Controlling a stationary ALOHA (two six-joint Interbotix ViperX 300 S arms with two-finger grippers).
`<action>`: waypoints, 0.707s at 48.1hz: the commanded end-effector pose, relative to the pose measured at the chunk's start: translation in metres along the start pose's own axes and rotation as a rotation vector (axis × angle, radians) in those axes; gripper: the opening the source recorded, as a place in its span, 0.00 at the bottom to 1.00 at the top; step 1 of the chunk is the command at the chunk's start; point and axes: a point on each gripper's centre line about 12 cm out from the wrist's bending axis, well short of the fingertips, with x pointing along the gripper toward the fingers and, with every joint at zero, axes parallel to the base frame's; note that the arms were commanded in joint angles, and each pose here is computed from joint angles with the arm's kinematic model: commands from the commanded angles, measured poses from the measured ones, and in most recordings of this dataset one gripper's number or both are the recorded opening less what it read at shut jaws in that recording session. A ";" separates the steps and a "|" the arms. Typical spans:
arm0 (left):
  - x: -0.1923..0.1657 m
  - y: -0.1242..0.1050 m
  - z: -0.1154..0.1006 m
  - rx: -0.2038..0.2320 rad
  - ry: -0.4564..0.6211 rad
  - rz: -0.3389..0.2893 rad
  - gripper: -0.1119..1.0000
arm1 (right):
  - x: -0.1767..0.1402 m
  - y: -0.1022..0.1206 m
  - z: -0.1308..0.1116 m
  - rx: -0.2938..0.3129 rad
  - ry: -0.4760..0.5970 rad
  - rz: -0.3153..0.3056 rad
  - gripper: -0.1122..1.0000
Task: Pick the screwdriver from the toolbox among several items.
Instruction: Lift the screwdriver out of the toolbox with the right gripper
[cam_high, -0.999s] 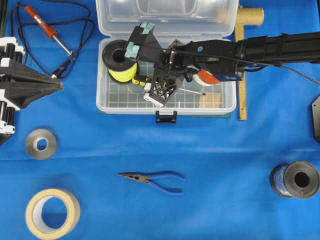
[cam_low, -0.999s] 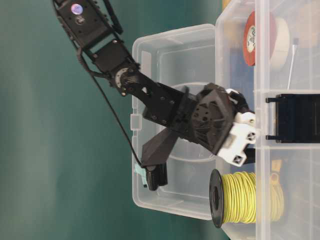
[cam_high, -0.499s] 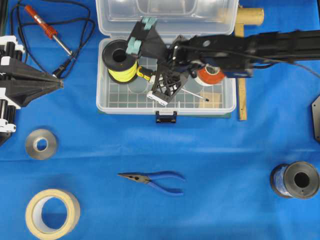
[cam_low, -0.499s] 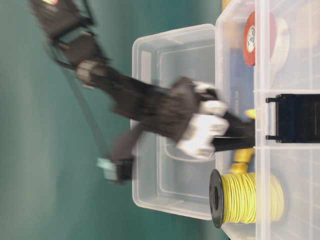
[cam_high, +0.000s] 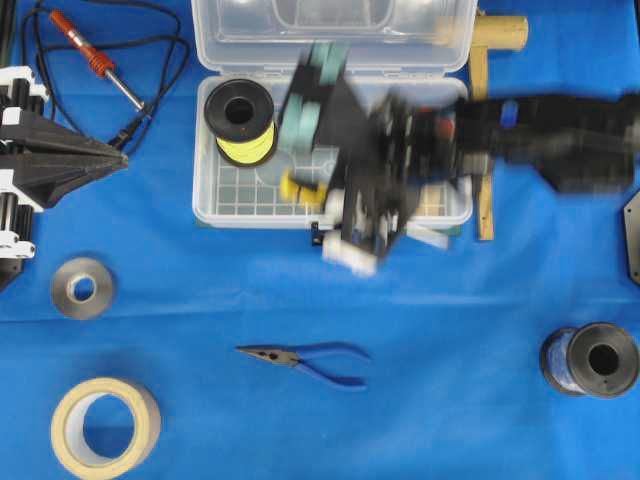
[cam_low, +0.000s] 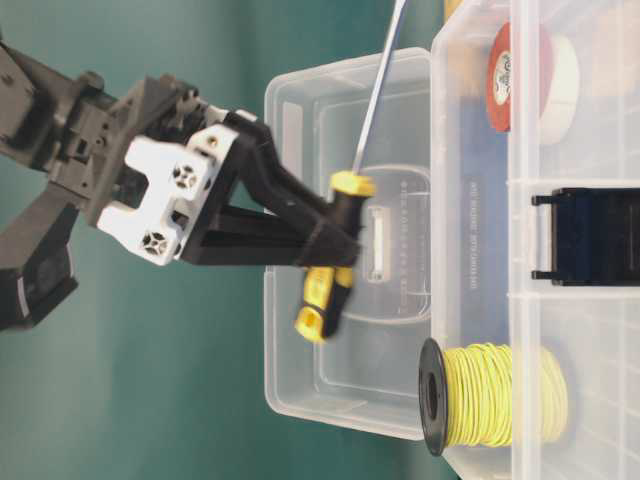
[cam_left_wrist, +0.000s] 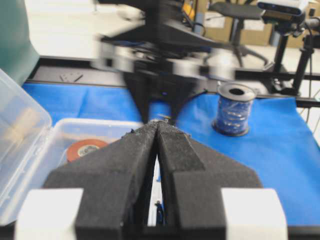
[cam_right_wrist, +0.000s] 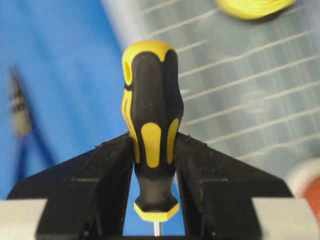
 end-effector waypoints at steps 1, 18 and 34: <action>0.002 0.002 0.003 -0.001 -0.008 0.010 0.10 | 0.000 0.027 0.000 -0.040 -0.033 0.033 0.33; 0.002 0.006 0.003 0.003 -0.010 0.031 0.10 | 0.096 0.080 -0.025 -0.160 0.055 0.007 0.33; 0.001 0.006 0.002 0.002 -0.007 0.033 0.10 | 0.141 0.081 -0.042 -0.141 0.123 -0.002 0.33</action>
